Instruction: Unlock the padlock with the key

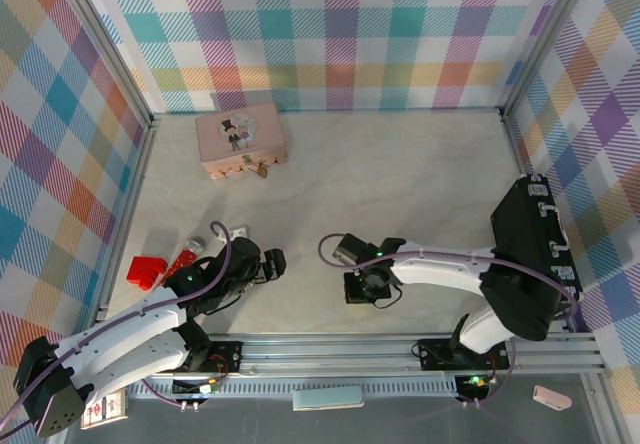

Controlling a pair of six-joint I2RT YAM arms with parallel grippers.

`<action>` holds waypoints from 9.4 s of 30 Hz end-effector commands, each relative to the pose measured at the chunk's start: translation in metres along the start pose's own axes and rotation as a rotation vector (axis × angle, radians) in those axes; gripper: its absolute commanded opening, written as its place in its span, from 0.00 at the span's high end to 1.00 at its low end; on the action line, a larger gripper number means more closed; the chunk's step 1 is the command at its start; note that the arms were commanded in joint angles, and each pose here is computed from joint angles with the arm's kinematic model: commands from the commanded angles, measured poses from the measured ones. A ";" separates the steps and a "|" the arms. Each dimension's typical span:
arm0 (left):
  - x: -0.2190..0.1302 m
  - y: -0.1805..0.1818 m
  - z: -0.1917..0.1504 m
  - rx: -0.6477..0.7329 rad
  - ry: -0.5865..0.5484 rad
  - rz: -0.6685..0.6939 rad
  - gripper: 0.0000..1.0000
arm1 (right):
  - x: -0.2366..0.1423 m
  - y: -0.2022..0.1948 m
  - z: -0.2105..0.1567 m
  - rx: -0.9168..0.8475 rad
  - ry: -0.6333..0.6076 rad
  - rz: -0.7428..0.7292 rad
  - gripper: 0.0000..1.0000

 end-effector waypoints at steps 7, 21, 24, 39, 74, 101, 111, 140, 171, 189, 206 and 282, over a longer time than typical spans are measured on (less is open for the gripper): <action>-0.007 -0.041 0.022 -0.054 -0.058 -0.233 0.00 | -0.029 0.009 0.034 0.159 -0.276 0.288 1.00; -0.028 -0.093 0.074 -0.115 -0.067 -0.542 0.09 | -0.084 0.044 0.074 0.219 -0.531 0.647 1.00; -0.027 -0.105 0.079 -0.118 -0.038 -0.578 0.13 | -0.095 0.051 0.082 0.208 -0.545 0.705 1.00; -0.013 -0.122 0.078 -0.102 0.043 -0.606 0.35 | -0.114 0.073 0.098 0.148 -0.533 0.820 1.00; -0.002 -0.122 0.074 -0.096 0.074 -0.571 0.70 | -0.114 0.085 0.097 0.117 -0.512 0.838 1.00; 0.004 -0.122 0.075 -0.106 0.080 -0.534 0.84 | -0.116 0.089 0.092 0.065 -0.516 0.775 1.00; 0.006 -0.116 0.076 -0.135 0.060 -0.502 0.95 | -0.118 0.087 0.092 0.065 -0.527 0.761 1.00; -0.030 -0.124 0.111 -0.527 -0.133 -0.679 1.00 | -0.158 0.081 0.129 0.156 -0.758 1.216 0.42; -0.025 -0.129 0.108 -0.552 -0.105 -0.706 1.00 | -0.159 0.098 0.129 0.085 -0.691 1.274 0.75; -0.029 -0.127 0.108 -0.552 -0.122 -0.699 1.00 | -0.166 0.090 0.128 0.122 -0.750 1.234 0.70; -0.030 -0.129 0.106 -0.548 -0.120 -0.697 1.00 | -0.164 0.093 0.129 0.123 -0.721 1.228 0.82; -0.055 -0.133 0.112 -0.180 0.056 -0.932 0.86 | -0.174 0.091 0.109 -0.425 -0.902 1.027 1.00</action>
Point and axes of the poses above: each hand's point on the last joint's axis, 136 mm out from that joint toward the fingers, its own x axis out along the fingers, its own y axis along the line the jaws close on, z = x × y, the point moved 6 cm from there along -x, back along the fingers, and after that the axes turned 4 degrees about -x, right-handed, at the moved point
